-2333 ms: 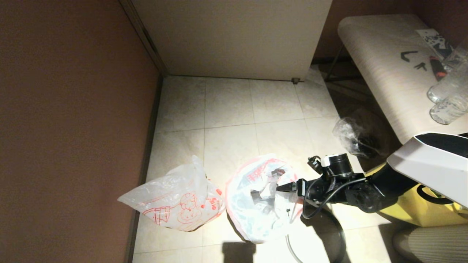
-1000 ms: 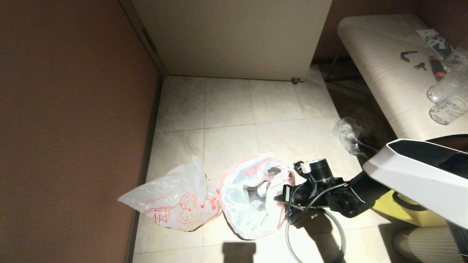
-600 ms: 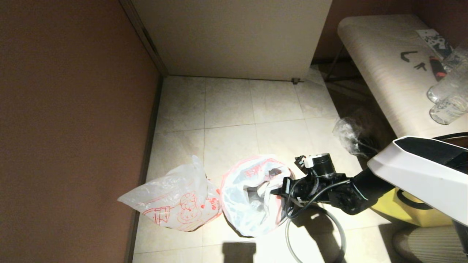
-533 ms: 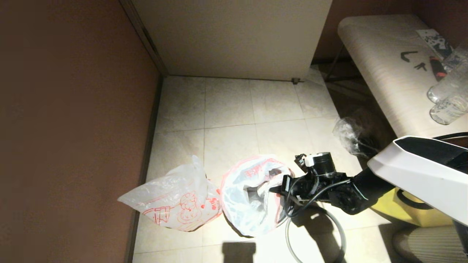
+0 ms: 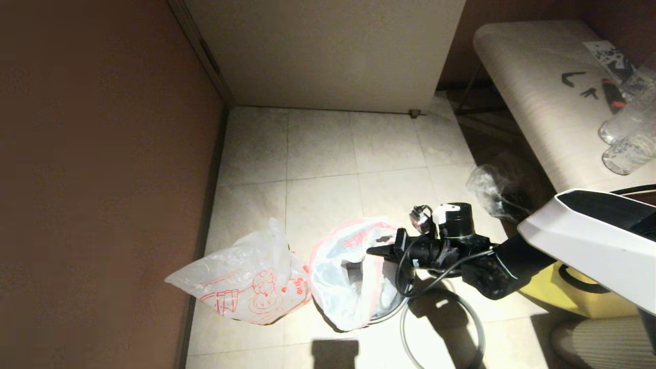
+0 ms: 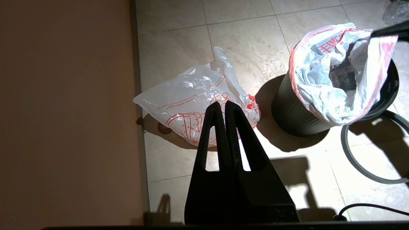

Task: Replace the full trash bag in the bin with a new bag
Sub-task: Place the trash bag on the floor

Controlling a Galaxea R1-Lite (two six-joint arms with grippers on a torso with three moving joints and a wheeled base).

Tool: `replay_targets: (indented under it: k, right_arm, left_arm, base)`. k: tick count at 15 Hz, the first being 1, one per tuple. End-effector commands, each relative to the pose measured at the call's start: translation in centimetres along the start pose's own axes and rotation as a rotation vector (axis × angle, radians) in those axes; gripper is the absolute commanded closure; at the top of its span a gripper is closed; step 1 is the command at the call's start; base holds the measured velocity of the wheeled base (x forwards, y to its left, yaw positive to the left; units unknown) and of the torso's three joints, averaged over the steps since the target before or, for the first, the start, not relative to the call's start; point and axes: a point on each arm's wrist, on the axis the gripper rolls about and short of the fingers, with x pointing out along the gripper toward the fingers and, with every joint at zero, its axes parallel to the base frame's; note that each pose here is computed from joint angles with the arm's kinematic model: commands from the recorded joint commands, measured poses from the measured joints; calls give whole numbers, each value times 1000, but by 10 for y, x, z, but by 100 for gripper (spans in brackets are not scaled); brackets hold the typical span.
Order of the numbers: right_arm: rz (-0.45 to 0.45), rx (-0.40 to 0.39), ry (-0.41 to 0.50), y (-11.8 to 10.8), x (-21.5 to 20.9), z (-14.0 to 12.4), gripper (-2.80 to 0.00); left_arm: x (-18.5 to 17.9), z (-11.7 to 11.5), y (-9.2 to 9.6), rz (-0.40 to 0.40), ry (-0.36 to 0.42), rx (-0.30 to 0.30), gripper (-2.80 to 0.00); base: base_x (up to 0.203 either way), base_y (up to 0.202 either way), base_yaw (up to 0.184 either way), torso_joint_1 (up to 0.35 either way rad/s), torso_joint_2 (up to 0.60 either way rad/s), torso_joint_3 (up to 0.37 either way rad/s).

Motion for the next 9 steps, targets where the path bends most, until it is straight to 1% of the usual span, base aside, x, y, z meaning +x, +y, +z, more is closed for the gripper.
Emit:
replay_targets:
  k: [1, 2, 5, 7, 9]
  right_arm:
    - [69, 31, 4, 8, -1, 3, 0]
    - [105, 36, 13, 14, -4, 3, 0]
    - [155, 38, 38, 33, -14, 1, 0]
    - [185, 11, 42, 52, -23, -1, 0]
    - [228, -30, 44, 77, -34, -4, 0]
  left_arm:
    - [0, -1, 0, 1, 3, 1, 0]
    - [0, -1, 0, 1, 3, 1, 0]
    - [0, -1, 0, 1, 3, 0, 0]
    - [0, -1, 0, 0, 4, 0, 0]
    - [0, -1, 0, 0, 3, 1, 0]
  base:
    - [0, 0, 0, 0, 0, 0]
    - [0, 0, 0, 0, 0, 0]
    - [0, 0, 0, 0, 0, 0]
    - [0, 0, 0, 0, 0, 0]
    - [0, 0, 0, 0, 0, 0]
